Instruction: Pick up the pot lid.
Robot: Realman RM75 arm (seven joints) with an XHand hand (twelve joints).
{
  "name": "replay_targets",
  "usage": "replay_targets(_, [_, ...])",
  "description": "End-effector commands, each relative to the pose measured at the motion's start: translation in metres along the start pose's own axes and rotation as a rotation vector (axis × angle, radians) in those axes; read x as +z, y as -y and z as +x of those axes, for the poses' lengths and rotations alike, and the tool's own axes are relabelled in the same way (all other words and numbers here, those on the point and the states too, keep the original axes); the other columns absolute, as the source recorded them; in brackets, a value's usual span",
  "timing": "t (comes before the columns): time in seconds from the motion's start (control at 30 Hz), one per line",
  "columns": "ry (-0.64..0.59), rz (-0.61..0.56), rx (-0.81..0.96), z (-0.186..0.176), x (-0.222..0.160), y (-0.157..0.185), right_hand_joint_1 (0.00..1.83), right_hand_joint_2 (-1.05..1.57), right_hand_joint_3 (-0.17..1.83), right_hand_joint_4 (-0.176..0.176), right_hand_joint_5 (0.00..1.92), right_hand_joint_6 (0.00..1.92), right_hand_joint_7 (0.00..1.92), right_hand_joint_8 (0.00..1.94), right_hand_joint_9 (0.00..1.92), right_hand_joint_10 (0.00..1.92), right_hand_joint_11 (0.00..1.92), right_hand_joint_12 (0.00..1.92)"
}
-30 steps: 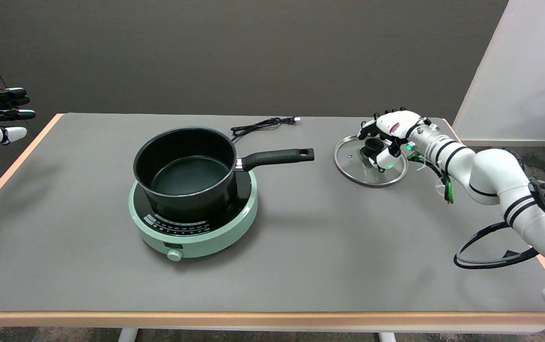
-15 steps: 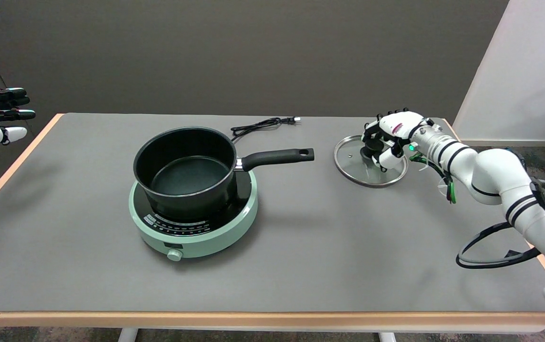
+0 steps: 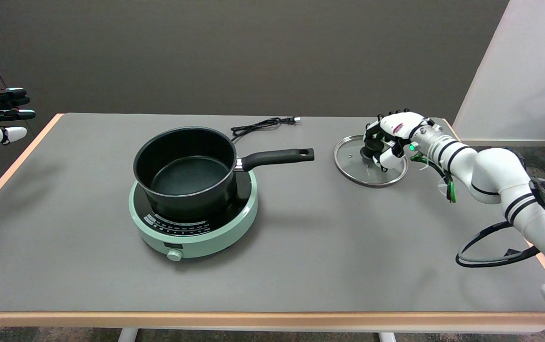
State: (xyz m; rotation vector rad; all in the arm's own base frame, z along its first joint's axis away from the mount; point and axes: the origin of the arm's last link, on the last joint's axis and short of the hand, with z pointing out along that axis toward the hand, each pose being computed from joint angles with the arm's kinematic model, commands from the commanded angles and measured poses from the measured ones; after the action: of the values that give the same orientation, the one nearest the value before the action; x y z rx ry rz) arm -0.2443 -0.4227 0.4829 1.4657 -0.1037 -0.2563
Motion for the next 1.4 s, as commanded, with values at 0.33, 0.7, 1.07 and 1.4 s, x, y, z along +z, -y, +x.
replay_targets(0.33, [0.011, 0.025, -0.005, -0.0001, 0.0057, 0.0073, 0.96, 0.71, 0.93, 0.176, 0.7, 0.65, 0.85, 0.37, 0.79, 0.64, 0.49, 0.97])
replay_targets(0.7, [0.013, 0.035, -0.006, -0.001, 0.0054, 0.0092, 1.03, 0.75, 0.91, 0.176, 0.72, 0.84, 0.89, 0.47, 0.82, 0.68, 0.53, 1.01])
replay_targets(1.07, [0.012, 0.038, -0.009, -0.001, 0.0043, 0.0095, 0.94, 1.03, 0.4, 0.176, 0.75, 1.3, 0.9, 0.58, 0.84, 0.72, 0.57, 1.06])
replay_targets(1.4, [0.014, 0.041, -0.008, -0.0025, 0.0032, 0.0099, 1.36, 0.96, 0.35, 0.176, 0.73, 1.02, 0.92, 1.17, 0.85, 0.98, 0.6, 1.08])
